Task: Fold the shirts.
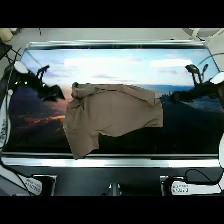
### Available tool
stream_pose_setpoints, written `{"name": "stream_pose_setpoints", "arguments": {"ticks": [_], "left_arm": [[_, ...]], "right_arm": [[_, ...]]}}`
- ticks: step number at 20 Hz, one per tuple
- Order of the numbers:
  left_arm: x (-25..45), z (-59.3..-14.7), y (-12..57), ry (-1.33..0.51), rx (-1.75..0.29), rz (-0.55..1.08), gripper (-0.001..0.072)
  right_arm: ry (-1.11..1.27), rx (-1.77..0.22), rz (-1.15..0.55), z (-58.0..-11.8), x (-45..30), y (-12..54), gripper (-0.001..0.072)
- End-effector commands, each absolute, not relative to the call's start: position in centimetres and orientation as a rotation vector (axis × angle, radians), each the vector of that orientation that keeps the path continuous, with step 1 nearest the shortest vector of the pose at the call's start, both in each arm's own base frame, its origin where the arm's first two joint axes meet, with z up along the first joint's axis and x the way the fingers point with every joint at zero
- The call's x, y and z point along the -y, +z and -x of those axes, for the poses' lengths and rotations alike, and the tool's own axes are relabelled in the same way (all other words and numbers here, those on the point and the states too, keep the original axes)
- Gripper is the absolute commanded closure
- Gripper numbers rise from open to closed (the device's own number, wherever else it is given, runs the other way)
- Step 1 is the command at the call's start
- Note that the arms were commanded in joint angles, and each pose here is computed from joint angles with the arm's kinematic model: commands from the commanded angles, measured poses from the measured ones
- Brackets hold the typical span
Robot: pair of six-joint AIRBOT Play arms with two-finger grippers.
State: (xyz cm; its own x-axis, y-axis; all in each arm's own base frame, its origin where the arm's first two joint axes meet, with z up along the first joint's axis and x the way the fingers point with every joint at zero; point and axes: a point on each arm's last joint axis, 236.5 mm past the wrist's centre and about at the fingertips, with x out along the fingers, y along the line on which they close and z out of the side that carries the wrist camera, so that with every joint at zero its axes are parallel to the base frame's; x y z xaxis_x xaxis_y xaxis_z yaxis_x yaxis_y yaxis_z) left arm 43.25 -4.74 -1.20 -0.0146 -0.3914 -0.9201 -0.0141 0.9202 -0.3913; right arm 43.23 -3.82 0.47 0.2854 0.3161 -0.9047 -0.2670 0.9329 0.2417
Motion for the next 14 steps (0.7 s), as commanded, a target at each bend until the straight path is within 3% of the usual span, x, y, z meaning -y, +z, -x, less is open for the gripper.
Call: {"name": "stream_pose_setpoints", "arguments": {"ticks": [1, 6, 8, 9, 14], "left_arm": [[2.6, -35.3, -3.5, -0.266, -1.712, 0.369, 0.0077], [5.2, -29.9, -8.4, -0.307, -1.725, 0.479, 0.0086], [5.8, -30.3, -9.7, -0.293, -1.681, 0.524, 0.0103], [5.7, -30.8, -10.2, -0.276, -1.655, 0.518, 0.0102], [6.6, -33.5, -10.9, -0.246, -1.55, 0.473, 0.011]], "right_arm": [[0.38, -1.435, -0.046, -37.2, 7.4, -1.0, 0.0181], [0.485, -1.473, -0.126, -35.3, 3.8, -3.7, 0.0177], [0.521, -1.481, -0.135, -34.6, 2.9, -4.7, 0.0114], [0.552, -1.471, -0.151, -34.4, 2.2, -4.9, 0.0046], [0.588, -1.47, -0.258, -33.9, 0.2, -7.3, 0.0019]]}}
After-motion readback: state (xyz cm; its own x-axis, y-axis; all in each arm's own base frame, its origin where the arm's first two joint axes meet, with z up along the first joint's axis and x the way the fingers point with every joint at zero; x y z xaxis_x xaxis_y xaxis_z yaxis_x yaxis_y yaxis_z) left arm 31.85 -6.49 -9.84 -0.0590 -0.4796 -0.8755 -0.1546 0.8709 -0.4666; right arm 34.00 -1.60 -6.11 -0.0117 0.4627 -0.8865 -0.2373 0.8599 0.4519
